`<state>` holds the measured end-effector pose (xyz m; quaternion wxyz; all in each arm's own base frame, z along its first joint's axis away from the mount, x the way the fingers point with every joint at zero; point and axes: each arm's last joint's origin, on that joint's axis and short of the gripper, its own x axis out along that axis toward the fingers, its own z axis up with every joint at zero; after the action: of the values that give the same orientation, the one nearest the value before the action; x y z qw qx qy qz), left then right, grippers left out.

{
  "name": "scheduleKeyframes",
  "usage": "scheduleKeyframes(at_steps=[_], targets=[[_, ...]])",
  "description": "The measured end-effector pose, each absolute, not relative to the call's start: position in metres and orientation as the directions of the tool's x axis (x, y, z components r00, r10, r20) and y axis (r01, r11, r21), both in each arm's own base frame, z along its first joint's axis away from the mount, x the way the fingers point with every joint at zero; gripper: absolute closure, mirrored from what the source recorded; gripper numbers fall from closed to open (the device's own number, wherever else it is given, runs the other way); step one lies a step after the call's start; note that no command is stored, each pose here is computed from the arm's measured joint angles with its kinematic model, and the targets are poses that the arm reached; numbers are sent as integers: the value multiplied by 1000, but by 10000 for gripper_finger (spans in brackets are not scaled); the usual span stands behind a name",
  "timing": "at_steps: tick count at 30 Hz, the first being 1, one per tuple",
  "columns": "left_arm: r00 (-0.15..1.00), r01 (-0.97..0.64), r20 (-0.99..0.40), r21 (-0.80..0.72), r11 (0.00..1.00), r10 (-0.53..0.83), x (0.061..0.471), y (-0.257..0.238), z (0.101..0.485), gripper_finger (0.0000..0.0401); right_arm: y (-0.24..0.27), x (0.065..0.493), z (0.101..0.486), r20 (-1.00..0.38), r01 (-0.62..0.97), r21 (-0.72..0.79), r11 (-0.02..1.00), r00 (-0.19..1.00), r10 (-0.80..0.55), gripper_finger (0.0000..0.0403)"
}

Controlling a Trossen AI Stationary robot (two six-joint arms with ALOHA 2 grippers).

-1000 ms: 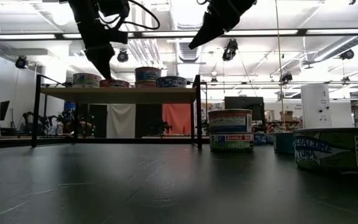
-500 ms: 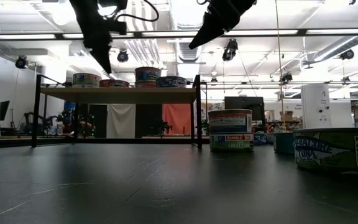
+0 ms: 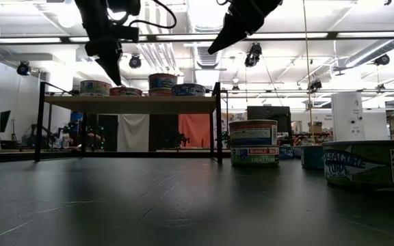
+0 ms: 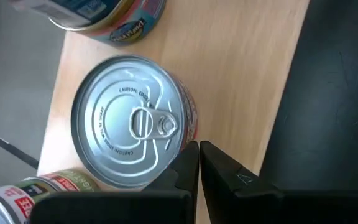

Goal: Stack canned seafood by type on shelf
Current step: Put the red tuna can on the shelf

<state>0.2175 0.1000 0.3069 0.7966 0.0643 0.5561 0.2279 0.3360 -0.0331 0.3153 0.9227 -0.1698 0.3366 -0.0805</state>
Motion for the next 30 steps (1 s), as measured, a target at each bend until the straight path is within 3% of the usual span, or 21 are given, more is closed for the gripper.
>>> scheduleKeyframes(at_steps=[19, 30], targets=[[288, -190, -878, 340, 921, 383, 218, 99, 295, 401, -33, 336, 315, -599, 28, -373, 928, 757, -263, 394], [272, -234, -825, 442, 866, 495, 219, 108, 295, 401, -33, 336, 315, -600, 26, -374, 927, 756, -263, 394]])
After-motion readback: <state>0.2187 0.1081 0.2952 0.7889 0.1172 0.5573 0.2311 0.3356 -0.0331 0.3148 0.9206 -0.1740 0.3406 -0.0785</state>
